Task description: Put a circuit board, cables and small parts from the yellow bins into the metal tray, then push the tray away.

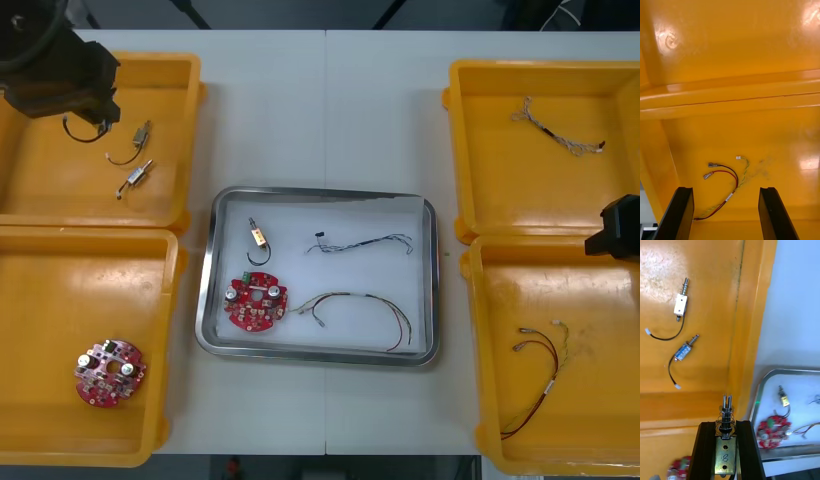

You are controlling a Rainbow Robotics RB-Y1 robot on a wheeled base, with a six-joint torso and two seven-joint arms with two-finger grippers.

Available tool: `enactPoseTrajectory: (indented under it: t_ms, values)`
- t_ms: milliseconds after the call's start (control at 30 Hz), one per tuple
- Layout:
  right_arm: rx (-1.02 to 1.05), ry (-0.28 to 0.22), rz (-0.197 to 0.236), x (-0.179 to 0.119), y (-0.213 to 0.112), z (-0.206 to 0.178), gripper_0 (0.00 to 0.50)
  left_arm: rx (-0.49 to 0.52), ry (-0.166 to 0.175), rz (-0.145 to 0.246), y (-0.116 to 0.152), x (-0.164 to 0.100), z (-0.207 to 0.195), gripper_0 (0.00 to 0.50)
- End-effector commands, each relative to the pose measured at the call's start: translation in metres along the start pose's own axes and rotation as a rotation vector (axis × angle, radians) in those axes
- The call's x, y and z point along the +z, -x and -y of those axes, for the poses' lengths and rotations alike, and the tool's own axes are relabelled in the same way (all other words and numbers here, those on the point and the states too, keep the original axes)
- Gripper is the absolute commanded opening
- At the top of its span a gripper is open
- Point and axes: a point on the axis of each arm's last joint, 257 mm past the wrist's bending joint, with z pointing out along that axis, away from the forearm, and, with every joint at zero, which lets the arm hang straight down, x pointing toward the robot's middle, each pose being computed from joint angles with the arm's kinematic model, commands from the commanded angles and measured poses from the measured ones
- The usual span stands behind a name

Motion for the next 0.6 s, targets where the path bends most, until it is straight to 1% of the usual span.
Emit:
enactPoseTrajectory:
  t_ms: [33,67,167,200,300,367,433,500,533,600]
  values:
    - [-0.040,-0.031,0.028,-0.013,0.002,0.010,0.500,0.055,-0.006,0.074,-0.001,-0.019,0.030,0.000]
    - [-0.043,-0.033,0.028,-0.014,0.002,0.011,0.500,0.045,-0.002,0.082,-0.003,-0.018,0.033,0.000]
    - [-0.053,-0.034,0.023,-0.012,0.000,0.012,0.500,-0.043,0.013,0.129,-0.017,-0.010,0.047,0.000]
    - [-0.057,-0.033,0.023,-0.012,0.000,0.011,0.500,-0.047,0.023,0.137,-0.022,-0.007,0.049,0.000]
    - [-0.063,-0.033,0.021,-0.012,-0.001,0.012,0.500,-0.046,0.041,0.131,-0.036,0.001,0.054,0.000]
    - [-0.070,-0.035,0.023,-0.012,-0.001,0.011,0.500,-0.052,0.056,0.117,-0.050,0.011,0.060,0.000]
    - [-0.072,-0.036,0.022,-0.012,-0.002,0.012,0.500,-0.062,0.072,0.123,-0.055,0.018,0.064,0.000]
    - [-0.075,-0.040,0.023,-0.012,-0.002,0.012,0.500,-0.075,0.096,0.141,-0.060,0.029,0.071,0.000]
    - [-0.077,-0.041,0.023,-0.012,-0.003,0.013,0.500,-0.080,0.101,0.142,-0.062,0.032,0.072,0.000]
    - [-0.082,-0.046,0.024,-0.011,-0.004,0.014,0.500,-0.101,0.116,0.158,-0.065,0.043,0.079,0.000]
